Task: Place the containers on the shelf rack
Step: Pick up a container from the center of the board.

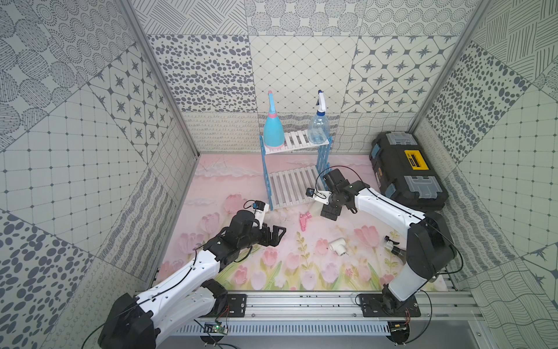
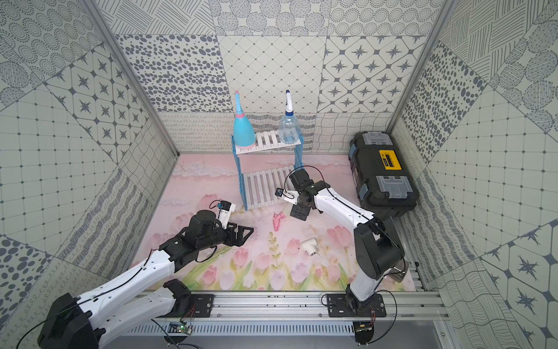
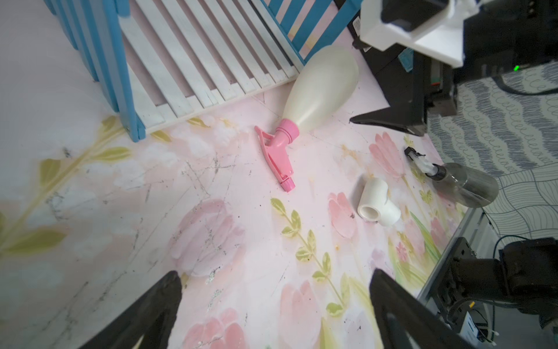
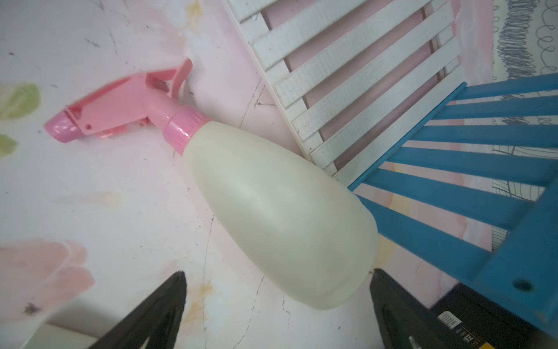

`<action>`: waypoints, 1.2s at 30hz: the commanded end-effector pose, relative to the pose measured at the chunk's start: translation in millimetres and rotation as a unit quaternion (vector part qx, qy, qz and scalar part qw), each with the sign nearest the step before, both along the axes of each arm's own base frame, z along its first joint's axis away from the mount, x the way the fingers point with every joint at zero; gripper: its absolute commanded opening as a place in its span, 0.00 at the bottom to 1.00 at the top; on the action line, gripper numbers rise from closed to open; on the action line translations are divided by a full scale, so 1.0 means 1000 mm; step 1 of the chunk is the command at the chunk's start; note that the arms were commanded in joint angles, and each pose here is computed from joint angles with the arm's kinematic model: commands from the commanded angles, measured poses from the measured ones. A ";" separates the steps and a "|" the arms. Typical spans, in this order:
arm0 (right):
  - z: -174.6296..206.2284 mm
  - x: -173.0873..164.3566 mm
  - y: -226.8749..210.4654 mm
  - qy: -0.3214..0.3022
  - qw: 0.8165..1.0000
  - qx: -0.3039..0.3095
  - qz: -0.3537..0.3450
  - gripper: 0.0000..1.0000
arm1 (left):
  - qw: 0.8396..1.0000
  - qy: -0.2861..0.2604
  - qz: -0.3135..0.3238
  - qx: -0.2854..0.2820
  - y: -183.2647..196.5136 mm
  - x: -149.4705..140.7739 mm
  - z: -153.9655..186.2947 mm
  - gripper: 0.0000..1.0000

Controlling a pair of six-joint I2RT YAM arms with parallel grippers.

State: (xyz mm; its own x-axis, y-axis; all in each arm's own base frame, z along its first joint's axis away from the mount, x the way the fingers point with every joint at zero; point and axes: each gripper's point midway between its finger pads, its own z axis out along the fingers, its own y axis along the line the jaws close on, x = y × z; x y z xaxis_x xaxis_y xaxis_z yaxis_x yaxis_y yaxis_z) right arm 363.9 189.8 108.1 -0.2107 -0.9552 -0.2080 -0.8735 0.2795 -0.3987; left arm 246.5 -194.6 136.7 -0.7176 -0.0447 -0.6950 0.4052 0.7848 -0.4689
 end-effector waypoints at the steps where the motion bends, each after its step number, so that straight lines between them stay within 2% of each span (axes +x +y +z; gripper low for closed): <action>1: 0.000 0.018 0.002 -0.019 0.998 -0.031 0.042 0.97 | 0.991 -0.033 -0.041 -0.121 -0.029 -0.001 0.027 0.99; 9: -0.038 0.033 0.006 0.000 0.995 -0.069 0.067 0.97 | 0.992 -0.007 -0.060 -0.109 -0.034 -0.007 0.006 0.99; 15: -0.053 0.028 0.002 0.017 0.995 -0.079 0.064 0.97 | 0.993 -0.005 -0.053 -0.108 -0.032 -0.005 0.005 0.99; 27: -0.054 -0.017 -0.009 0.047 0.998 -0.034 0.022 0.81 | 0.990 0.002 -0.041 -0.137 -0.036 0.000 0.014 0.99; 36: -0.016 -0.043 0.006 0.015 0.996 0.074 -0.055 0.77 | 0.979 0.017 -0.006 -0.202 -0.041 0.013 0.036 0.99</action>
